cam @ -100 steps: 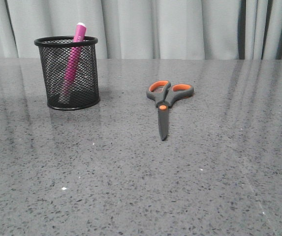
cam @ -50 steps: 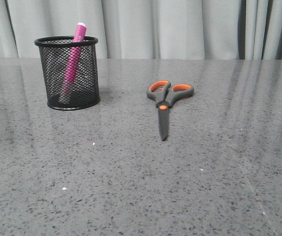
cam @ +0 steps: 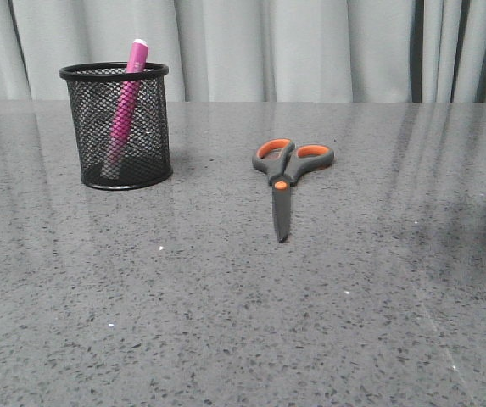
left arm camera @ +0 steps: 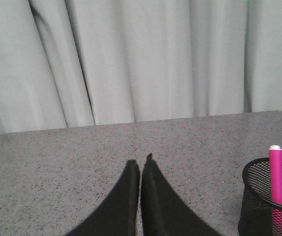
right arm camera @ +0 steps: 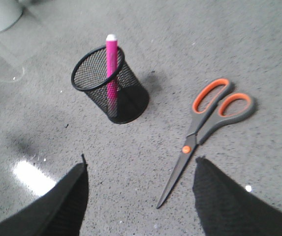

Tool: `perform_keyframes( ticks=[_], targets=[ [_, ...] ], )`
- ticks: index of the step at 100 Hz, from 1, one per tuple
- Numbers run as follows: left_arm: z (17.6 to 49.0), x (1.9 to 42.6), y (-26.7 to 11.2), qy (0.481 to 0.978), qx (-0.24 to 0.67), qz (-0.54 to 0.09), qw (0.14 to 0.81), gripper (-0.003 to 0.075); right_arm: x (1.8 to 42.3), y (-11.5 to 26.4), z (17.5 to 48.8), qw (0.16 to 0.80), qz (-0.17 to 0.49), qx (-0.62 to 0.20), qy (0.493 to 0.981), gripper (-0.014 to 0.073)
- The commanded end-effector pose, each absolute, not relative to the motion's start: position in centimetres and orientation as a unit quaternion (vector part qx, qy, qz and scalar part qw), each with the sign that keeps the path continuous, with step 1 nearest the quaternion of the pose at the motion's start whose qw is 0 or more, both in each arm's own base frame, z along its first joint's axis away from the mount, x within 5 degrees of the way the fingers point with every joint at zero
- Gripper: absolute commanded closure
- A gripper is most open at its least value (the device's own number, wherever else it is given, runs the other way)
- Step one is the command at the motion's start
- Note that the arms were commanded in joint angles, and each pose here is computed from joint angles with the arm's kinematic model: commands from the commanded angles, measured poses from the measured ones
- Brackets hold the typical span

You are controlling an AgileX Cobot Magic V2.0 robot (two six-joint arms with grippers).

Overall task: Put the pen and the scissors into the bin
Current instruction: 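Move the right gripper toward the orange-handled scissors, then lower the right gripper onto the scissors handles and close it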

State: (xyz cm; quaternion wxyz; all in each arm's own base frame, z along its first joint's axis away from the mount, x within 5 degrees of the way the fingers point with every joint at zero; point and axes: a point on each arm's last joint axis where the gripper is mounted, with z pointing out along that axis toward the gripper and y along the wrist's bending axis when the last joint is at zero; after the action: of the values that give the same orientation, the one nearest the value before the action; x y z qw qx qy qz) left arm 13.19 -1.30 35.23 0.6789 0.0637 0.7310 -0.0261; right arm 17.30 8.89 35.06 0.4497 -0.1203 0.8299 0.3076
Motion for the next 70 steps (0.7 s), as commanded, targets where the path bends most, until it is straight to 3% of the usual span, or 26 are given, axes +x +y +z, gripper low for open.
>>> perform_keyframes(
  ticks=[1,18,42,70],
  targets=[
    [36.7,13.1,-0.9,0.7,0.038,-0.023,0.713,0.0742,18.5,9.2,36.0,0.475,0.31,-0.106,0.817,0.0185],
    [36.7,13.1,-0.9,0.7,0.038,-0.023,0.713,0.0742,20.3,10.0,34.7,0.437,0.347,-0.065,0.828,0.0185],
    [36.7,13.1,-0.9,0.7,0.036,-0.025,0.713,0.0742,23.0,12.0,32.8,0.346,0.335,-0.099,0.871,0.0185],
    [36.7,13.1,-0.9,0.7,0.034,-0.027,0.713,0.0742,27.0,15.9,31.2,0.27,0.157,-0.117,0.943,0.0218]
  ],
)
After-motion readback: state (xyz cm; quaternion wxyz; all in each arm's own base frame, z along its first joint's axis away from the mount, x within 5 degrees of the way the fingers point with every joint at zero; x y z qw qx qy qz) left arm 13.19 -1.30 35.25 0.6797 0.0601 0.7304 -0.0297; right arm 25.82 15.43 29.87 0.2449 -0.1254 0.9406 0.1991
